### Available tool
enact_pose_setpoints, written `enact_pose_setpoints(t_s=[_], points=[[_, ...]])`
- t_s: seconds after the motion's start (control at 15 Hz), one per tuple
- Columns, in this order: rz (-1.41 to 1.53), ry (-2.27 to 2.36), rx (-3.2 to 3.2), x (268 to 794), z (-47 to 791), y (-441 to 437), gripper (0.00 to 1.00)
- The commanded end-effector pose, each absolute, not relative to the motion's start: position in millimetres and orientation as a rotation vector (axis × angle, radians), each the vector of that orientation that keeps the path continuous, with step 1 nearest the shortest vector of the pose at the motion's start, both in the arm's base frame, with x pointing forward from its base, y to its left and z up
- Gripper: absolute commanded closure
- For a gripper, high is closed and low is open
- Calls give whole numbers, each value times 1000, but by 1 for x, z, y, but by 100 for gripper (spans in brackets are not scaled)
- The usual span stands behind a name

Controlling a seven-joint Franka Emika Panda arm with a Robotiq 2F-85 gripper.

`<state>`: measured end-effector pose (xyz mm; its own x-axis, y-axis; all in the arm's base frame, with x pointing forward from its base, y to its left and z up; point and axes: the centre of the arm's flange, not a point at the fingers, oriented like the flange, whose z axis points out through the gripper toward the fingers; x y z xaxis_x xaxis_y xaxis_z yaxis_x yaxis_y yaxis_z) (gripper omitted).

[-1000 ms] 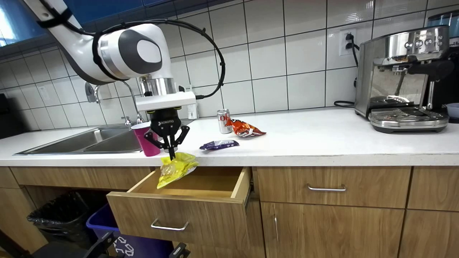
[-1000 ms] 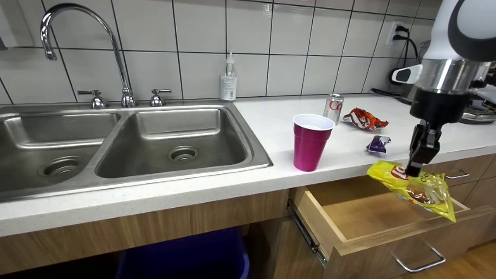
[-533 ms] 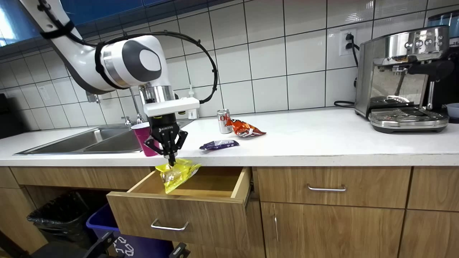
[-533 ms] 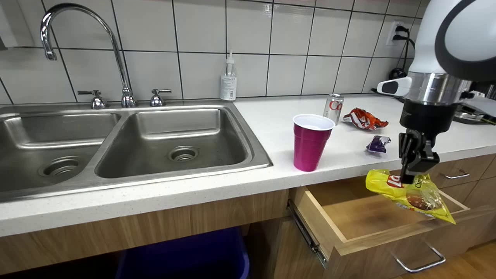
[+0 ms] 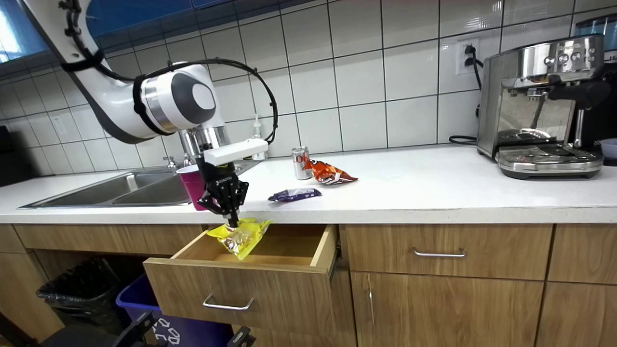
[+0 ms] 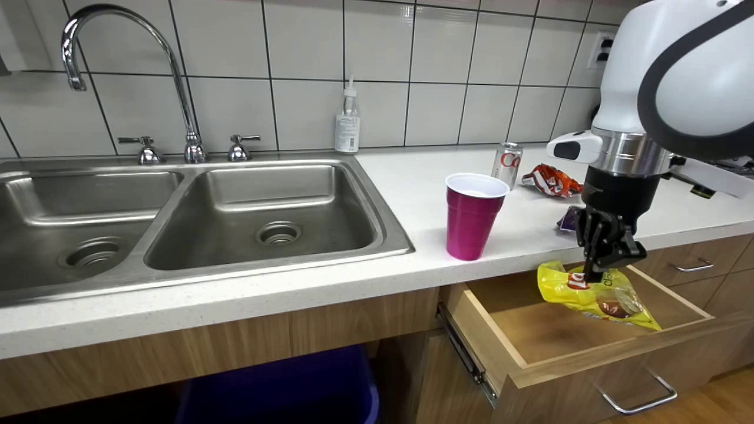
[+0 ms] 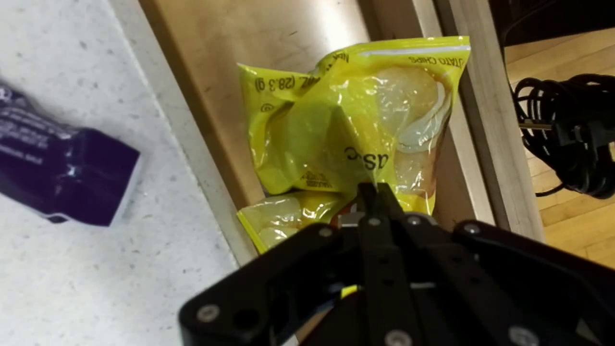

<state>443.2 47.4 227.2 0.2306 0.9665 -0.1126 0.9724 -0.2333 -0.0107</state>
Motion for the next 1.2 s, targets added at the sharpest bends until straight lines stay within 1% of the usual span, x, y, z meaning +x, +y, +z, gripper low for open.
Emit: enact_pose_setpoints(t_s=[0.0,0.4,0.47,0.53,0.6,1.13], points=[[-104,1987,2311,459,215,52,100],[-66,2020,2273,462,207,54,99],[-63,2019,2274,462,208,54,74],[-58,2017,2275,461,208,54,72],[-51,2012,2281,461,210,54,66],[-29,1947,2342,464,224,52,6]])
